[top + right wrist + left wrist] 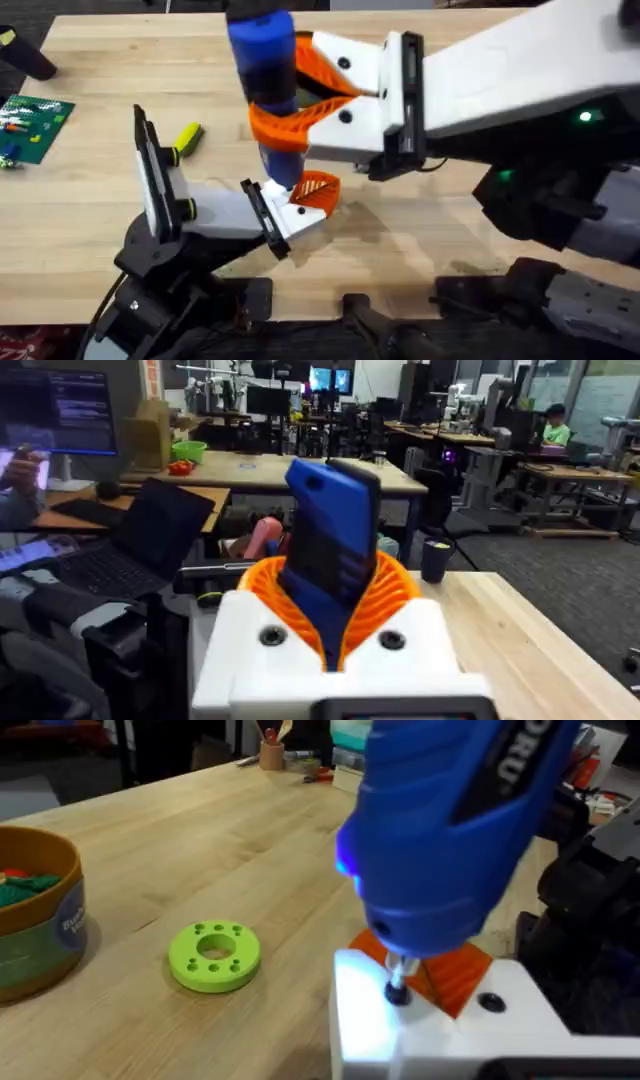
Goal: Pick up the gripper from the table and insert it into the empty holder that is missing its gripper. Then pick up a screw, insert it into the mounting hole, and use the screwdriver to tighten it. Finally, clean up the table by picking up the vegetable and placing it into the bucket.
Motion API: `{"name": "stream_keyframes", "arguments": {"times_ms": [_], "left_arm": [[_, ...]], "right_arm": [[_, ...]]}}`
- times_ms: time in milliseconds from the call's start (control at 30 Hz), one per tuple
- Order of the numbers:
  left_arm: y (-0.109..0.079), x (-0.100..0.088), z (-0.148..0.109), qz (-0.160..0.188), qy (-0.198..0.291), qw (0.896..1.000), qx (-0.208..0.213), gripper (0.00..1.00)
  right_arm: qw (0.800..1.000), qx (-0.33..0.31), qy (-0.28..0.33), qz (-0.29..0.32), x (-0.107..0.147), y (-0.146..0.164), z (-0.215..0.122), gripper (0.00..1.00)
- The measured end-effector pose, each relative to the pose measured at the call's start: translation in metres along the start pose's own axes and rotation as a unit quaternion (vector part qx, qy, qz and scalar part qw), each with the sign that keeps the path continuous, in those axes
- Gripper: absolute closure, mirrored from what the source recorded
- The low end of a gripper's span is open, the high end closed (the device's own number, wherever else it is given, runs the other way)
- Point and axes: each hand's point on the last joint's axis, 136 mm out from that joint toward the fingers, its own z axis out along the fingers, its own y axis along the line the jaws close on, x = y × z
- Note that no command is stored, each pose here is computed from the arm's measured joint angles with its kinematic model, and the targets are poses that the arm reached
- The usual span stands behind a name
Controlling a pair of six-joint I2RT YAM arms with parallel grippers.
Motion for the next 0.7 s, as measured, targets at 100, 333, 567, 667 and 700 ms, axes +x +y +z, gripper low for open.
{"name": "stream_keyframes", "arguments": {"times_ms": [100, 333, 567, 667, 700], "left_arm": [[0.0, 0.002, 0.0, -0.003, 0.004, 1.0, -0.001, 0.985], [0.001, 0.003, 0.0, -0.005, 0.006, 1.0, -0.001, 0.985], [0.001, 0.003, 0.0, -0.005, 0.006, 1.0, -0.001, 0.986], [0.001, 0.003, 0.0, -0.005, 0.006, 1.0, -0.001, 0.985], [0.001, 0.003, 0.0, -0.005, 0.006, 1.0, -0.001, 0.986]], "right_arm": [[1.0, 0.006, -0.007, -0.007, -0.006, -0.005, -0.001, 0.947], [0.996, 0.018, -0.064, -0.06, -0.063, -0.017, 0.006, 0.947], [0.997, 0.024, -0.048, -0.054, -0.061, -0.022, 0.005, 0.947], [0.997, 0.024, -0.051, -0.045, -0.062, -0.022, 0.005, 0.947], [0.997, 0.023, -0.051, -0.044, -0.062, -0.022, 0.005, 0.947]]}}
